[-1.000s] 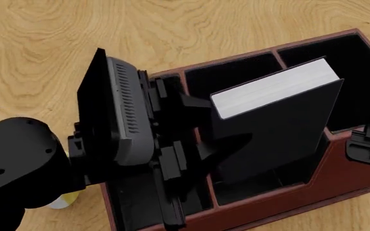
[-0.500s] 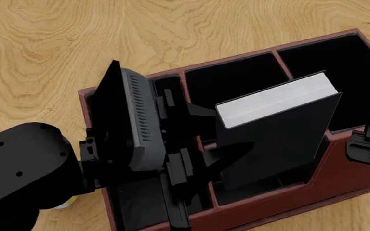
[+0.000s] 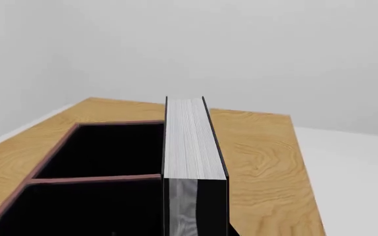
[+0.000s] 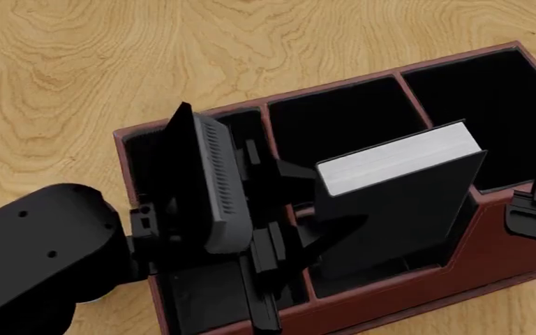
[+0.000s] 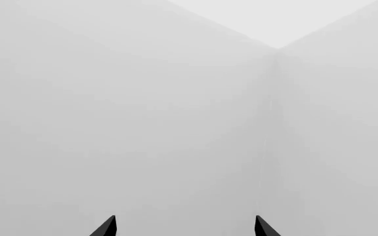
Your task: Pick up the book and place it in the back compartment of the caddy.
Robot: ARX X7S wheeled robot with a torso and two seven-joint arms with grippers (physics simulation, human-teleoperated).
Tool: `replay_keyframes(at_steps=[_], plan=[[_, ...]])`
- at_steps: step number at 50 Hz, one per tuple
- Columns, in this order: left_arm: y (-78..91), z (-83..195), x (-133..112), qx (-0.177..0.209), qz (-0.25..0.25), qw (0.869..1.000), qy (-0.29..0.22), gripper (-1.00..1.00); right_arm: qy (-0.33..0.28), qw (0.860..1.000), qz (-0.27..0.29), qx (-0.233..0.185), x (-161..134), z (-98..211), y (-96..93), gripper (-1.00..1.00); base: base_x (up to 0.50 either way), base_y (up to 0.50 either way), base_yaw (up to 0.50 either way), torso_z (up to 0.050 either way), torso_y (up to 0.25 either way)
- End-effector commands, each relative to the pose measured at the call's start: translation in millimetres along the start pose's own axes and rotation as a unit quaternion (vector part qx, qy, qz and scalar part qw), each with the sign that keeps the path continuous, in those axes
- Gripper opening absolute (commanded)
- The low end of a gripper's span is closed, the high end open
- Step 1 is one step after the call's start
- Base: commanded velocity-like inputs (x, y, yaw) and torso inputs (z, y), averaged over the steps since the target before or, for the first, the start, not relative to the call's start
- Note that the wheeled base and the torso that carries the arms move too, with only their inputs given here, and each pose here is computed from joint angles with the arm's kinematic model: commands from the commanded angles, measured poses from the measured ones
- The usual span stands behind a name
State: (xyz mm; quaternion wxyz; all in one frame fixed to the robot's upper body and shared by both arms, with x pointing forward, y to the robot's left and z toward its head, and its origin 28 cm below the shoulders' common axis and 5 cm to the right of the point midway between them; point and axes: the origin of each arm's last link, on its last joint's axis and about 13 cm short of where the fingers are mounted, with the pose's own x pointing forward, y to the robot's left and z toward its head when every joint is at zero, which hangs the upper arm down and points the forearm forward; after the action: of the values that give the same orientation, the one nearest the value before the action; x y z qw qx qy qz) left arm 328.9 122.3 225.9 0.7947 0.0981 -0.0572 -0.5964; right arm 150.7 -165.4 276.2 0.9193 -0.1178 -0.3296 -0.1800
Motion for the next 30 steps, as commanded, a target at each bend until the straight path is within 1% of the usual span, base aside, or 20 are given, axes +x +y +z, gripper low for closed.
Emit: replay_keyframes(at_steps=[1, 30], plan=[[1.4, -0.1, 2.1, -0.013, -0.003, 1.000, -0.016, -1.00, 0.001, 1.000, -0.001, 0.000, 0.0, -0.7, -0.3, 1.00, 0.00, 0.00, 0.00, 0.000, 0.000], [8.8, -15.2, 9.0, -0.015, -0.002, 1.000, -0.008, -1.00, 0.004, 1.000, 0.001, 0.000, 0.8, -2.3, 0.0, 1.00, 0.00, 0.00, 0.00, 0.000, 0.001]])
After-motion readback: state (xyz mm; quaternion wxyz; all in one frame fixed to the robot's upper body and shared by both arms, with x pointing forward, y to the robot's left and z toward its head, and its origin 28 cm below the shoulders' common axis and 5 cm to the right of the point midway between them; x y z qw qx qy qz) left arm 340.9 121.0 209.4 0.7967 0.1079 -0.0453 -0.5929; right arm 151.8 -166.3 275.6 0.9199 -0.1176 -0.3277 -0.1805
